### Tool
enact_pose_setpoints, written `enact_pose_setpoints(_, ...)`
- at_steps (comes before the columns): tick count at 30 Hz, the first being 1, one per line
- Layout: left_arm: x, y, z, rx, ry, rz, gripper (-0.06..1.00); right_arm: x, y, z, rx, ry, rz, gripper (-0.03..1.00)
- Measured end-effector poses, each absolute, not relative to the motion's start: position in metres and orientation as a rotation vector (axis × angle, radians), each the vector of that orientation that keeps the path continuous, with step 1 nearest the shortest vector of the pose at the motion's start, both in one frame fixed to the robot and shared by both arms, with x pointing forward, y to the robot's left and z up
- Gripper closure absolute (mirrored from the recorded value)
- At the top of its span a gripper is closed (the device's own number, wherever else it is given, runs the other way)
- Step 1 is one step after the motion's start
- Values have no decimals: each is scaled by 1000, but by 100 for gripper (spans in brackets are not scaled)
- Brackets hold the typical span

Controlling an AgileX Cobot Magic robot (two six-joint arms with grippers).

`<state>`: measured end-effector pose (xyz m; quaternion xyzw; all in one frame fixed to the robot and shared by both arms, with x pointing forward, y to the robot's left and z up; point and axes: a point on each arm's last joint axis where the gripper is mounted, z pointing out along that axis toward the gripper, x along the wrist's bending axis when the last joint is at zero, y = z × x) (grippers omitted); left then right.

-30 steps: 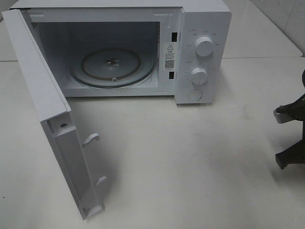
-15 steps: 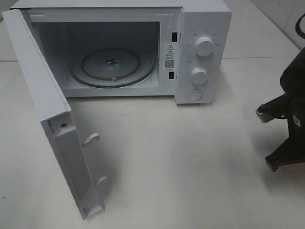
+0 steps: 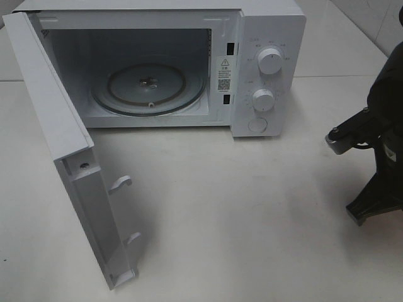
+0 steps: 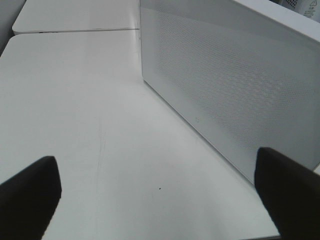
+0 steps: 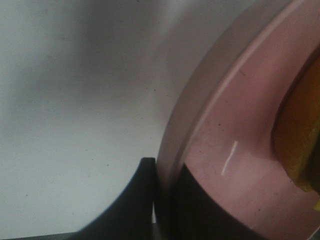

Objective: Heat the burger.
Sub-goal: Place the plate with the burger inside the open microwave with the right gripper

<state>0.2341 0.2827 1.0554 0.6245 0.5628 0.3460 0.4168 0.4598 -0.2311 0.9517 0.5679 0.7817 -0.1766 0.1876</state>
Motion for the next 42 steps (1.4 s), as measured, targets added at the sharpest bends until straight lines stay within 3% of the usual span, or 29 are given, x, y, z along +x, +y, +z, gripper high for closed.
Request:
enact_pose_setpoints(23, 234, 283, 1055, 1568, 1413, 868, -5, 413, -152, 960, 1049, 2460, -351, 92)
enact_pose_setpoints(42, 234, 283, 1055, 1568, 1413, 868, -5, 373, -113, 962, 540, 2574, -309, 92)
